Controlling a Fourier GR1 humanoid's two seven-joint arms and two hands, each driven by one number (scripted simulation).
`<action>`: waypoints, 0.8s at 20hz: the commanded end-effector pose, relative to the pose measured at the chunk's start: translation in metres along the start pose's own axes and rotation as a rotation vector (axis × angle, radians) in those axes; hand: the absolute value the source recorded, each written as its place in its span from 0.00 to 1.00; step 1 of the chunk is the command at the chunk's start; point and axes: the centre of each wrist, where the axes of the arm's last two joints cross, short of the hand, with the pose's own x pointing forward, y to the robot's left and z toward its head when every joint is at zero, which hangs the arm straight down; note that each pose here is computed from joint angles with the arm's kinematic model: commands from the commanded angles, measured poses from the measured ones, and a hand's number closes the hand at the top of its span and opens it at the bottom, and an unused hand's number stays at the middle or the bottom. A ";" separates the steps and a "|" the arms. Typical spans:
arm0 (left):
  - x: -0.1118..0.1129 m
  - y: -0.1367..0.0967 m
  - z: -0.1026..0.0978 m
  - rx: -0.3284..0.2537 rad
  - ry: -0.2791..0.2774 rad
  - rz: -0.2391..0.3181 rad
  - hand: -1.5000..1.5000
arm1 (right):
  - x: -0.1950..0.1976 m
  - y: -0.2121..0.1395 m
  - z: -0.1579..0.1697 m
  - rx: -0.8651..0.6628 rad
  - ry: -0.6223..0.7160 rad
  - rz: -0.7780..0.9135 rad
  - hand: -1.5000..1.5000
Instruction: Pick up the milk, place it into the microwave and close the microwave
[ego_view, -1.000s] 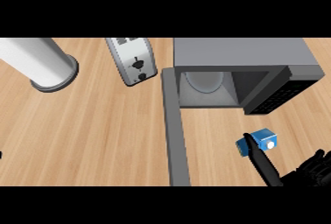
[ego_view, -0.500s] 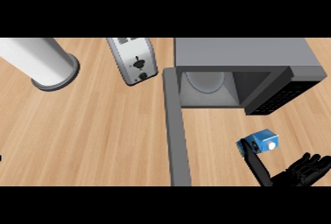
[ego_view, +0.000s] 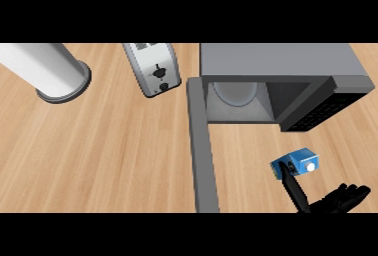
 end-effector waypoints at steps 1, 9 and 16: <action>0.004 -0.011 -0.006 -0.001 0.000 0.010 0.00 | -0.021 -0.018 -0.007 -0.070 -0.038 0.083 0.00; 0.003 -0.007 0.004 -0.018 0.016 0.002 0.00 | -0.043 -0.023 -0.011 0.092 -0.031 -0.119 0.00; -0.002 -0.010 -0.002 -0.001 0.015 0.008 0.00 | -0.029 0.010 0.008 0.334 -0.107 -0.347 1.00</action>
